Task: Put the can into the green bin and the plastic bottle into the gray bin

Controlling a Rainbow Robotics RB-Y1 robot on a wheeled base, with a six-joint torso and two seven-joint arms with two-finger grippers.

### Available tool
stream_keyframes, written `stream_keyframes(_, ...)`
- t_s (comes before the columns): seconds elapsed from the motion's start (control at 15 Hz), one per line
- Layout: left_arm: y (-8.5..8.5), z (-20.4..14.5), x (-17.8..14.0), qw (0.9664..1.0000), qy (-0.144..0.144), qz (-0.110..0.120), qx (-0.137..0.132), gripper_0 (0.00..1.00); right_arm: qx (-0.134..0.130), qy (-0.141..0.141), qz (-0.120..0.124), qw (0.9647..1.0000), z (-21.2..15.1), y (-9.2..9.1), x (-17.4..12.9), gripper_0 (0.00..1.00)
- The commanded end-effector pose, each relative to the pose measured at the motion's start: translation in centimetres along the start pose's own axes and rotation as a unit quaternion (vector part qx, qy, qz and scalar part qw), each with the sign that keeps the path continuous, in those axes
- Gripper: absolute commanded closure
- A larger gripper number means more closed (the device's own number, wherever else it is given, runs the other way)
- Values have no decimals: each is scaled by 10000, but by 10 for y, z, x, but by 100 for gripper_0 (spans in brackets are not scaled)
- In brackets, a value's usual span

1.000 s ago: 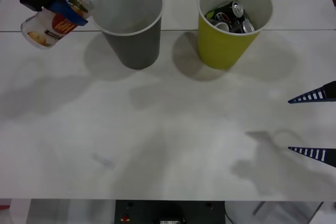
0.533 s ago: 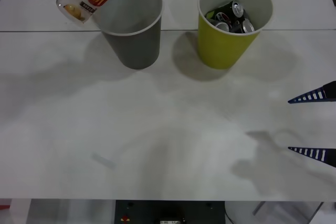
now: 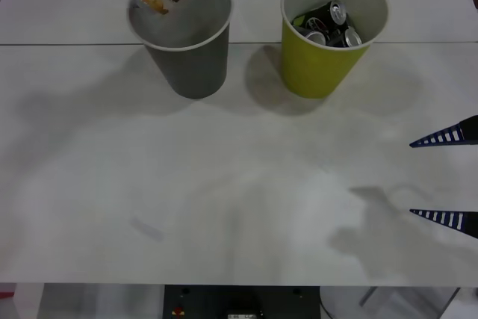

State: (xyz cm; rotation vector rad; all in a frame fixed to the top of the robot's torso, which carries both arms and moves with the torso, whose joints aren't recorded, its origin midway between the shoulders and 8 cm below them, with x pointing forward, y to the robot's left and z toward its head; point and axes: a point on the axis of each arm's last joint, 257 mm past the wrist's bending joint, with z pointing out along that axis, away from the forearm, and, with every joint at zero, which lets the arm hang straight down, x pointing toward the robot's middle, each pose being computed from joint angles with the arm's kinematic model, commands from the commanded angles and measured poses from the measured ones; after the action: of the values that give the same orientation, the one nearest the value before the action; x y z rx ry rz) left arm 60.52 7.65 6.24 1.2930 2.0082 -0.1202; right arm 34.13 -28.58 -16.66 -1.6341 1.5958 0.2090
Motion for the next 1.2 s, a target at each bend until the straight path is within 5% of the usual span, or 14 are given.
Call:
stream_keyframes(0.07, -2, 18, -5, 10000, 4, -33, -37, 100, 0, 0, 0, 10000, 0, 0, 0, 0)
stream_keyframes(0.33, -5, 23, -6, 10000, 55, -2, -62, 99, 0, 0, 0, 10000, 0, 0, 0, 0)
stream_keyframes(0.4, -5, 24, -6, 10000, 61, -4, -63, 89, 0, 0, 0, 10000, 0, 0, 0, 0)
stream_keyframes(0.47, -4, 24, -5, 9999, 76, 3, -76, 17, 0, 0, 0, 10000, 0, 0, 0, 0)
stream_keyframes(0.53, -5, 27, -2, 9999, 123, 36, -90, 0, 0, 0, 0, 10000, 0, 0, 0, 0)
stream_keyframes(0.87, -6, 25, 0, 9999, 106, -13, -16, 0, 0, 0, 0, 10000, 0, 0, 0, 0)
stream_keyframes(1.2, -5, -8, 20, 9989, -48, -288, 362, 0, 0, 0, 0, 10000, 0, 0, 0, 0)
